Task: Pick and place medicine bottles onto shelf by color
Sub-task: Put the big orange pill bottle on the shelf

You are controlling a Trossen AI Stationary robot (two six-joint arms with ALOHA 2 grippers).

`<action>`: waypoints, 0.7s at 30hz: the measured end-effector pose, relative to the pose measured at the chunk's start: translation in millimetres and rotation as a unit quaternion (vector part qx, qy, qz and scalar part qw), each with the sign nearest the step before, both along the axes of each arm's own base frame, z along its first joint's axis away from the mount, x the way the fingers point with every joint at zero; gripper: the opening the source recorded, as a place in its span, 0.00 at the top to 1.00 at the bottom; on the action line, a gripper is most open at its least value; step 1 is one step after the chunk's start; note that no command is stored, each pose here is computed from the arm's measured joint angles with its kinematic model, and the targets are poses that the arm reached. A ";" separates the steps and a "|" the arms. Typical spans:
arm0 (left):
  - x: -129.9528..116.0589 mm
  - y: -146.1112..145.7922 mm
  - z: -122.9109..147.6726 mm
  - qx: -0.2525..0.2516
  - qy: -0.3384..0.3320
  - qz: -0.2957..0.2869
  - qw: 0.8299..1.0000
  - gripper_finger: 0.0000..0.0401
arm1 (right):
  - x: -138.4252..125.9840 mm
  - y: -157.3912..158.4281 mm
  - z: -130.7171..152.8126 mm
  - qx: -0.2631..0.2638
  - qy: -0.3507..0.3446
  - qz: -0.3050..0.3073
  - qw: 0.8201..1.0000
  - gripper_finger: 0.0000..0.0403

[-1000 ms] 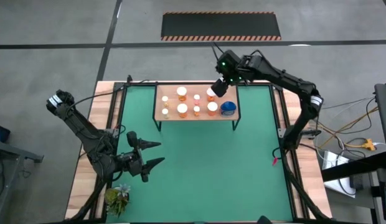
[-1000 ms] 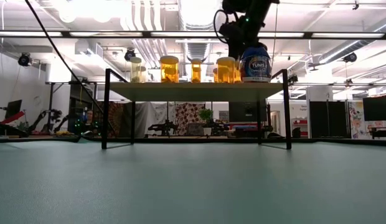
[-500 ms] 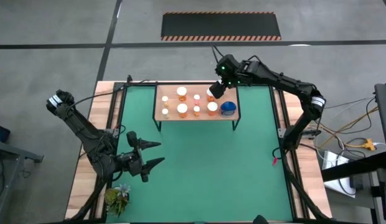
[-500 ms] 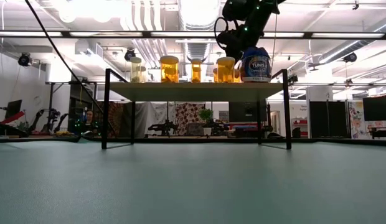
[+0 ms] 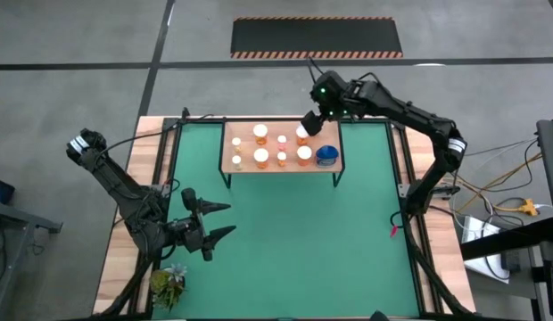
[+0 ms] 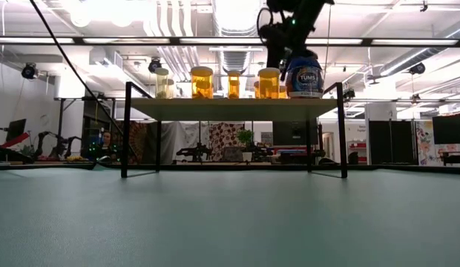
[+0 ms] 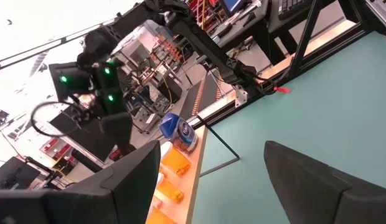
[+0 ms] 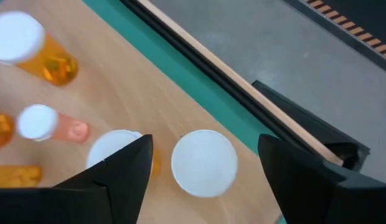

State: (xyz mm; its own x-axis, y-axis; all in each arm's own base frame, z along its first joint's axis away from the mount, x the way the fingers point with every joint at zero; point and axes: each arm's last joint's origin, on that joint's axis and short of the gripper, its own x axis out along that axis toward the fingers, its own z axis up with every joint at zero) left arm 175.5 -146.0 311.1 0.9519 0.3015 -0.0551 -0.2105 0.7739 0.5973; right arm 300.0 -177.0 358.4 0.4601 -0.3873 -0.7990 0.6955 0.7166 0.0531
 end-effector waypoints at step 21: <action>0.1 0.1 0.0 0.000 0.000 0.000 1.000 0.33 | -2.3 5.9 -8.9 0.021 0.032 0.002 0.999 0.95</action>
